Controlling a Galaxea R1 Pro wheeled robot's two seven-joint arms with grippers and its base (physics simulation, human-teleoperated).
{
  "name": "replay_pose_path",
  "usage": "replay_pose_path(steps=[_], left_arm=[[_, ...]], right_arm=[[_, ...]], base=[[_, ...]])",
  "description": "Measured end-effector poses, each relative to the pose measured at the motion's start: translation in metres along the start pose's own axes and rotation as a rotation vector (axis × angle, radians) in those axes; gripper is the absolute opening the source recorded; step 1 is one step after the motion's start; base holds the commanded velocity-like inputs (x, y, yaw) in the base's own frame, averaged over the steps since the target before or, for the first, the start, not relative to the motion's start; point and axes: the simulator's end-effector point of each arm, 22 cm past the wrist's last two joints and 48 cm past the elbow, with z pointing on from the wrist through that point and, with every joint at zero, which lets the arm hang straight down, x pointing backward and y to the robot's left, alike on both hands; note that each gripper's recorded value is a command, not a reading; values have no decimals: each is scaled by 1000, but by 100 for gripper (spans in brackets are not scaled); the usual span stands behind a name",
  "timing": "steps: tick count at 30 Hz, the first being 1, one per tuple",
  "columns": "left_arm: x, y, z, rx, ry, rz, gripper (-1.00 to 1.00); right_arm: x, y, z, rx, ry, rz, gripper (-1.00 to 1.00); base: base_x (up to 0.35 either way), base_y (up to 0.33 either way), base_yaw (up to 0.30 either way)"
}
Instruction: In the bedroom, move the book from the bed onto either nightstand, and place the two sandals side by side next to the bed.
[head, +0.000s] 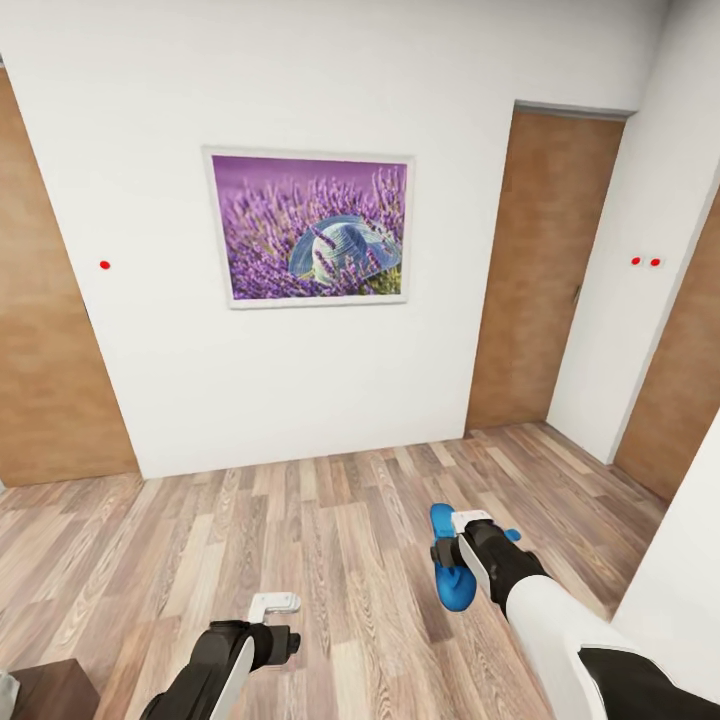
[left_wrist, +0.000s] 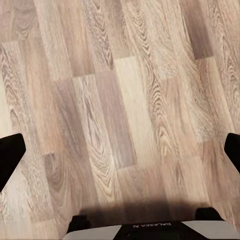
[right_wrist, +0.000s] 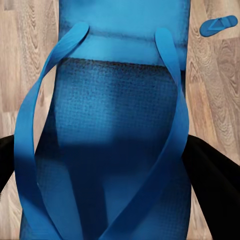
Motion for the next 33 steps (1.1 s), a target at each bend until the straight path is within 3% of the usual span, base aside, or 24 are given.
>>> replay_pose_path(steps=[20,33], left_arm=[[0,0,0,1,0,-1,100],[0,0,0,1,1,-1,100]], right_arm=[[0,1,0,-3,0,0,-100],[0,1,0,-3,0,0,-100]], base=[[289,164,-212],[252,212,-44]])
